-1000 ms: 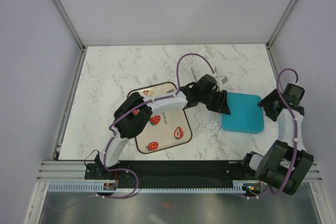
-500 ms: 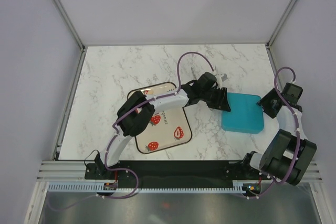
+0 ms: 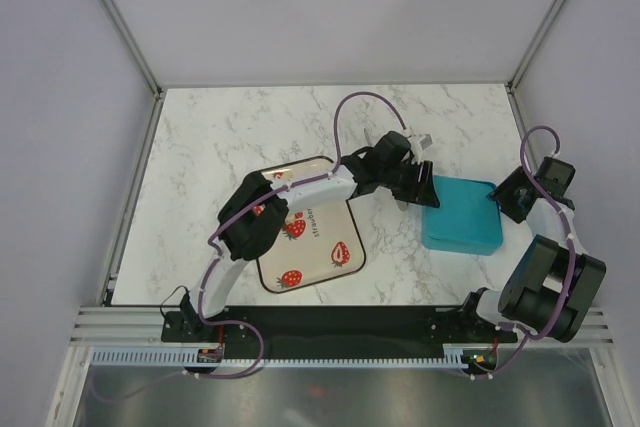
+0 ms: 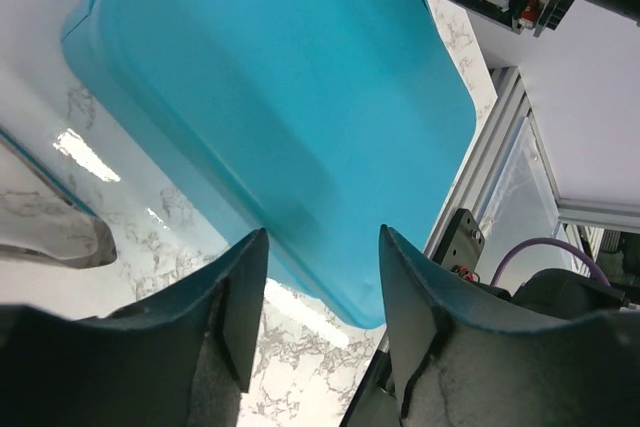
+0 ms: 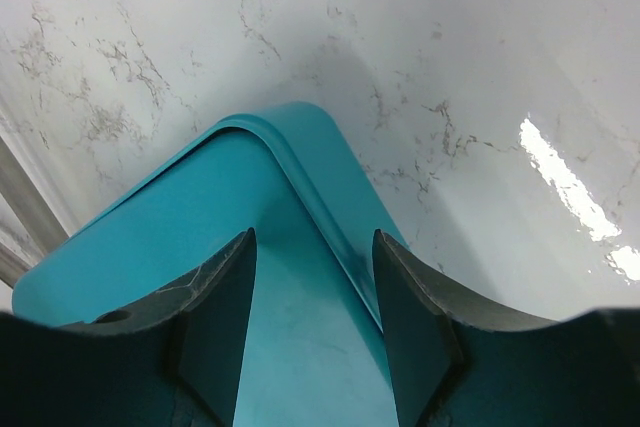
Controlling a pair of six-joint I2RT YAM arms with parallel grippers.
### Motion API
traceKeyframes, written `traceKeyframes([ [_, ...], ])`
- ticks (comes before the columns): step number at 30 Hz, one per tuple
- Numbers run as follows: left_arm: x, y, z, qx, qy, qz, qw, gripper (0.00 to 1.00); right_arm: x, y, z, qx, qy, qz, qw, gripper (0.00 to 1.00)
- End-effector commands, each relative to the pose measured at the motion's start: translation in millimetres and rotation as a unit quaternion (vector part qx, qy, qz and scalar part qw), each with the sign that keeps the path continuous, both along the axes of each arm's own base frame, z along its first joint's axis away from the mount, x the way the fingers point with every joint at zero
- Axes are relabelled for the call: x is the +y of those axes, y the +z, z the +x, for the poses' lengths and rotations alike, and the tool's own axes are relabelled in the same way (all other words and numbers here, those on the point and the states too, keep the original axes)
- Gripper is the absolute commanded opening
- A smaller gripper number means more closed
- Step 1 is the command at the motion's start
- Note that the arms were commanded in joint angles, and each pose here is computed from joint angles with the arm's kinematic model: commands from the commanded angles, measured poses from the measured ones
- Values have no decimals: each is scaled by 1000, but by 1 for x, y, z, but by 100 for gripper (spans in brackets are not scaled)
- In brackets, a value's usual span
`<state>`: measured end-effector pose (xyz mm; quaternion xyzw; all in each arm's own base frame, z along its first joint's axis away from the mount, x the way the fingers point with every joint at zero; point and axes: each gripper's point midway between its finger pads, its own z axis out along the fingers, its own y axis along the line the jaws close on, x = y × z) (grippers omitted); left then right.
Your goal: Pack the chocolate
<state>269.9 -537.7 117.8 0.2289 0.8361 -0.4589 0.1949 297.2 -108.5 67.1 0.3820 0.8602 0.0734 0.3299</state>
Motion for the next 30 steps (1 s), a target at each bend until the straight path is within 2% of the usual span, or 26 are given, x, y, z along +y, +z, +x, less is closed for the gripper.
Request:
traceKeyframes([
  [1, 13, 14, -1, -27, -1, 10, 1000, 54, -4, 19, 12, -30, 11, -16, 999, 58],
  [7, 13, -3, -6, -6, -10, 17, 1000, 51, 0, 27, 14, -39, 22, -12, 999, 59],
  [19, 2, -21, -1, 12, -9, 14, 1000, 36, -1, 47, 16, -59, 26, -24, 998, 59],
  [30, -13, -29, 9, 23, -9, 5, 1000, 35, -4, 37, 22, -49, 36, -23, 998, 57],
])
